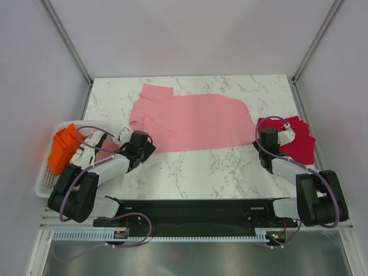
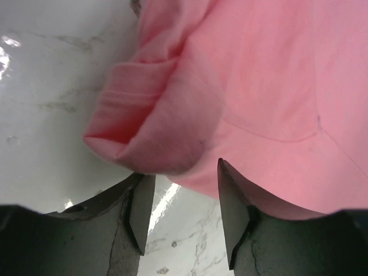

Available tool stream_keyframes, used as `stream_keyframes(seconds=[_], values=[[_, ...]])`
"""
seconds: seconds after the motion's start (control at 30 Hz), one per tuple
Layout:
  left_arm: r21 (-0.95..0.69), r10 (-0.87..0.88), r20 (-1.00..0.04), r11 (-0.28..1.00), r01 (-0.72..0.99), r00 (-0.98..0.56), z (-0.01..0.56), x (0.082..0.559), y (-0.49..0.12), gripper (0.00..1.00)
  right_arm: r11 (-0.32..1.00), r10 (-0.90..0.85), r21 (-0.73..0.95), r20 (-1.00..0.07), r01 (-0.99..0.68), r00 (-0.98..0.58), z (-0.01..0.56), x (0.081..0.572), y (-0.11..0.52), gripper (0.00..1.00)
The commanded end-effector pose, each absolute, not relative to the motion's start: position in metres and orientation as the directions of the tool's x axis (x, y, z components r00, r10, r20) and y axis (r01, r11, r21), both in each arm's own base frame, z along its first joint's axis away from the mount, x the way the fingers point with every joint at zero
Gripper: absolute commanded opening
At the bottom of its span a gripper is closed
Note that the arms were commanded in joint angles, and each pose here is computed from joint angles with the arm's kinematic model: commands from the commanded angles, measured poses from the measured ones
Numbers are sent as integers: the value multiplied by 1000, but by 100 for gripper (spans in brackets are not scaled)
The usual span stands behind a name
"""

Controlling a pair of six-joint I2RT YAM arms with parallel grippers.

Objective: Fold and stack the t-shirts
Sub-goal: Fold the tshirt

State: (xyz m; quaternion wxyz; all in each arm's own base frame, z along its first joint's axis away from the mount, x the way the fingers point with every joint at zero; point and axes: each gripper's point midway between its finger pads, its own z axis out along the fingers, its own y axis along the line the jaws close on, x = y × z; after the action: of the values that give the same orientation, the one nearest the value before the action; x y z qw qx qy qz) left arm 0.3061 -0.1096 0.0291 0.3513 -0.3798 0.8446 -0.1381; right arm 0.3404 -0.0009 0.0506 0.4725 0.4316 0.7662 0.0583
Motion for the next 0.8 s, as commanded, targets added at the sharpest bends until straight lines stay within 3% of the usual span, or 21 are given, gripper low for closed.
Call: stream_keyframes(seconds=[0.0,0.13,0.47,0.6,0.7,0.77], values=[[-456,-782,-516,596,-661,-349,18,311,-75,54,612,720,523,-679,593,-143,59,343,-3,0],[-429,-792,-517,567,-703,-324,10,316,-48,38,604,719,528,-684,596,-122,64,342,-6,0],[-358,-727,-649,551,-754,-223,42,314,11,41,586,720,537,-689,607,-86,72,338,-13,0],[-395,-739,-614,591,-703,-276,42,321,-5,40,644,710,533,-684,548,-169,73,346,3,0],[-394,-746,-594,595,-700,-300,35,322,-11,41,653,710,523,-675,549,-201,72,345,7,9],[-389,-743,-596,599,-700,-304,34,322,-10,42,656,708,523,-677,545,-203,77,344,8,23]])
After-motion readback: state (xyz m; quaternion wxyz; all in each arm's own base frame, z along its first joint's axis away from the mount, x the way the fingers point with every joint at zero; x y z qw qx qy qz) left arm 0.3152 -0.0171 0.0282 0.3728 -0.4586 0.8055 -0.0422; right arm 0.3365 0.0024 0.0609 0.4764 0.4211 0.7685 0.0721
